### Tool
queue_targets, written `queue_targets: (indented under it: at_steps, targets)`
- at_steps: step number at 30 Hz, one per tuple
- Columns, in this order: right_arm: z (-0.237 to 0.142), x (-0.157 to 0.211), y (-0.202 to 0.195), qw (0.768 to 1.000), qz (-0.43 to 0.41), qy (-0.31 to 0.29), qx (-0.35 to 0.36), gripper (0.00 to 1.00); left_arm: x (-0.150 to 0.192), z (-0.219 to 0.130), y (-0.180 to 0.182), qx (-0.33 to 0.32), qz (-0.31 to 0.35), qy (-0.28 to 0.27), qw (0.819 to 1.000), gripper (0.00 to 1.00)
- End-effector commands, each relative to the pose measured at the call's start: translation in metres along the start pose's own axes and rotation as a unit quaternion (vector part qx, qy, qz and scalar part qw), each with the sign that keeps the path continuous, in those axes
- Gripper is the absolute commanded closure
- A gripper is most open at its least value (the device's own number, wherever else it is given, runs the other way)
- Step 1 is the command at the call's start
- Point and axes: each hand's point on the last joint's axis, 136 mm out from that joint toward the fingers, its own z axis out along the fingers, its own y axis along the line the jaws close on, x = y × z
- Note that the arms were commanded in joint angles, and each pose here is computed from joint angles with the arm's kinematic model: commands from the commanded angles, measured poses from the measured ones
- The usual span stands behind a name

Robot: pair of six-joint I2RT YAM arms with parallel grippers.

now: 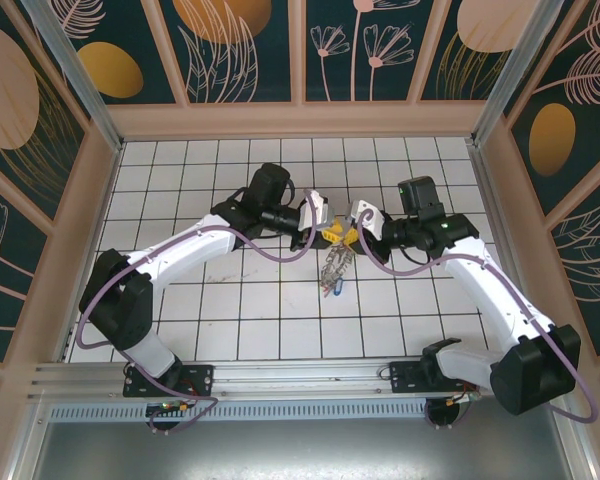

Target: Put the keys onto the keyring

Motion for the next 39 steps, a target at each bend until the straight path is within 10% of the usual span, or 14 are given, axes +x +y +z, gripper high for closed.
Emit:
queue_targets:
  at_steps: [1, 12, 30, 39]
  targets:
    - [-0.008, -0.027, -0.004, 0.999, -0.041, -0.031, 0.008, 1.00, 0.009, -0.001, -0.011, 0.017, -0.001, 0.017, 1.000, 0.76]
    - [-0.005, -0.034, 0.000, 0.998, -0.053, -0.037, 0.001, 1.00, 0.002, -0.001, -0.010, 0.022, 0.005, 0.004, 1.000, 1.00]
    - [0.000, -0.042, 0.000, 0.997, -0.057, -0.046, -0.008, 1.00, 0.009, 0.004, -0.004, 0.018, -0.001, 0.020, 1.000, 0.84]
    - [0.004, -0.037, -0.001, 0.998, -0.053, -0.037, -0.007, 1.00, 0.006, 0.002, -0.006, 0.019, 0.005, 0.014, 1.000, 1.00]
